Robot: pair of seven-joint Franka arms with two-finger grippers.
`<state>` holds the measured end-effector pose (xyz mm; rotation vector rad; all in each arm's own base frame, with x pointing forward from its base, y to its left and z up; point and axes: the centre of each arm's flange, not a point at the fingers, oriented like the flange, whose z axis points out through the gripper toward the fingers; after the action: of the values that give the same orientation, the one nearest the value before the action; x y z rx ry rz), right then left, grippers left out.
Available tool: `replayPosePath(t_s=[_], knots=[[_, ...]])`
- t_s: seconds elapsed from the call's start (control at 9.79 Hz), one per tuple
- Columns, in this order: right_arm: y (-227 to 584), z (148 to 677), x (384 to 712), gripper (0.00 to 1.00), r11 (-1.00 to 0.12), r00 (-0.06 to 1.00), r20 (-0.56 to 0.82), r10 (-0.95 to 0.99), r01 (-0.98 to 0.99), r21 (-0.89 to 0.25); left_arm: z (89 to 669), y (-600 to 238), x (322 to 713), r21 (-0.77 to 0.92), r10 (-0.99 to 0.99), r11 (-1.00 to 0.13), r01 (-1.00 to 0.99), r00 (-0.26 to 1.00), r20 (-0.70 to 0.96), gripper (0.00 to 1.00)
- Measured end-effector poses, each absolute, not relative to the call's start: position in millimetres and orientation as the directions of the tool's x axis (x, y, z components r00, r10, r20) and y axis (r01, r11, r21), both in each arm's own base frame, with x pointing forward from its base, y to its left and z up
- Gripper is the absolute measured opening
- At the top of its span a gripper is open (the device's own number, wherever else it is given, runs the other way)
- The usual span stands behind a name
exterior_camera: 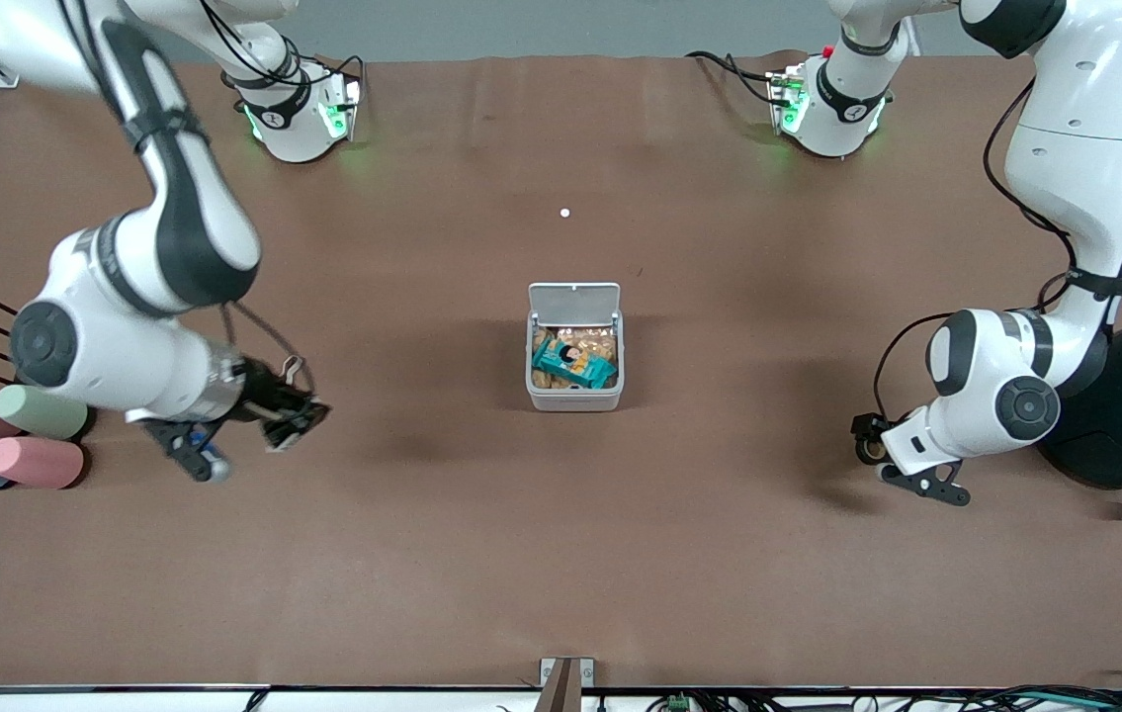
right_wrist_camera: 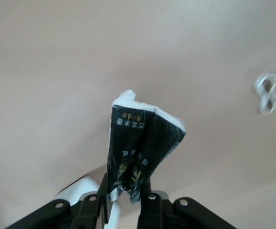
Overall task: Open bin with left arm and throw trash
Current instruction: 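Drop the packet with the right gripper while the left gripper brings the tape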
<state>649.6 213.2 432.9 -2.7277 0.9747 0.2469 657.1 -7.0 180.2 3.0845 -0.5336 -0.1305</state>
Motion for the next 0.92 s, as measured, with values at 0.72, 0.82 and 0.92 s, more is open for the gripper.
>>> replayPosePath(t_s=[0.72,0.82,0.92], knots=[[446.3,376.3,582.0,0.26,-0.846,0.898,-0.093,-0.430,-0.437,-0.306,180.6,-26.5,658.8,0.028,-0.358,-0.933,-0.358,0.934,-0.006,0.85],[456.1,361.8,573.2,0.26,-0.883,0.924,-0.091,-0.372,-0.382,-0.274,179.6,-25.2,658.0,0.029,-0.356,-0.934,-0.356,0.934,-0.008,0.71],[461.4,352.1,565.2,0.26,-0.915,0.945,-0.107,-0.308,-0.325,-0.240,179.3,-23.9,657.6,0.029,-0.354,-0.935,-0.354,0.935,-0.009,0.56]])
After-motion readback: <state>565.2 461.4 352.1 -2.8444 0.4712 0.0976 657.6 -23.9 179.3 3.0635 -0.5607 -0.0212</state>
